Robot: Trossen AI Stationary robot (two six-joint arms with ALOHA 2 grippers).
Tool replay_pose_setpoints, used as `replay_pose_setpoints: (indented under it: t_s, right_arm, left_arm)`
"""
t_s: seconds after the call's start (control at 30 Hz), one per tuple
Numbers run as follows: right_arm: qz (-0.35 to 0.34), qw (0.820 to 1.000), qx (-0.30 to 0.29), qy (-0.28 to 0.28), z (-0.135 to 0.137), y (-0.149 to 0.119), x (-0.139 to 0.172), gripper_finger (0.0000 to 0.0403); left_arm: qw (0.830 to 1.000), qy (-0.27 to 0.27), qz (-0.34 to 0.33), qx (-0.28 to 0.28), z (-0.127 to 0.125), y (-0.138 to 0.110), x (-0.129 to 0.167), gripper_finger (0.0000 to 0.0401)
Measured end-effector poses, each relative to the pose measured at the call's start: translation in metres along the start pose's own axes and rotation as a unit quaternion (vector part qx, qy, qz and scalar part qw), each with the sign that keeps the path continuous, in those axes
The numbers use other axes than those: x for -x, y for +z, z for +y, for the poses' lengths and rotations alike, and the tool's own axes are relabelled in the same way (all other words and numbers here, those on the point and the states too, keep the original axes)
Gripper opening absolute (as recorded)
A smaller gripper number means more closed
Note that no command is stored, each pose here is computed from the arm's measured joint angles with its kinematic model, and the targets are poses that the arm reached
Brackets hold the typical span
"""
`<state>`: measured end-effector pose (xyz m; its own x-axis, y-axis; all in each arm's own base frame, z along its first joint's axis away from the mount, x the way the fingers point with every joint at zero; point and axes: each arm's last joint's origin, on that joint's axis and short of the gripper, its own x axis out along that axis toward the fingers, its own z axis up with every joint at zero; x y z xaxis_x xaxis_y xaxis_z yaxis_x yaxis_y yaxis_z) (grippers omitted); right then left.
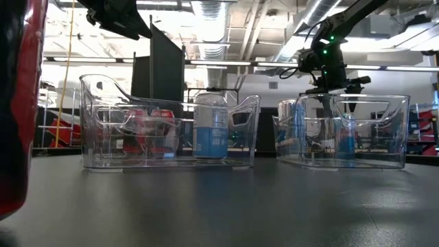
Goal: Sort soda cans
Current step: Put the top blue soda can into the right transparent bin
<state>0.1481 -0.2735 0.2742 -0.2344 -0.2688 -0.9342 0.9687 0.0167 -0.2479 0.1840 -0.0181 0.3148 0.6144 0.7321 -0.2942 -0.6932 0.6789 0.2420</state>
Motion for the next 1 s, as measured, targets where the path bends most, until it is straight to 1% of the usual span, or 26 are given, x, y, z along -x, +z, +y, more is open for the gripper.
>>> replay_pose_setpoints:
  t_s: [1.0]
  right_arm:
    - [0.0,1.0,0.01,0.0,0.0,0.0,0.0,0.0333]
  left_arm:
    - [1.0,0.0,0.0,0.0,-0.0001,0.0,-0.0001,0.0335]
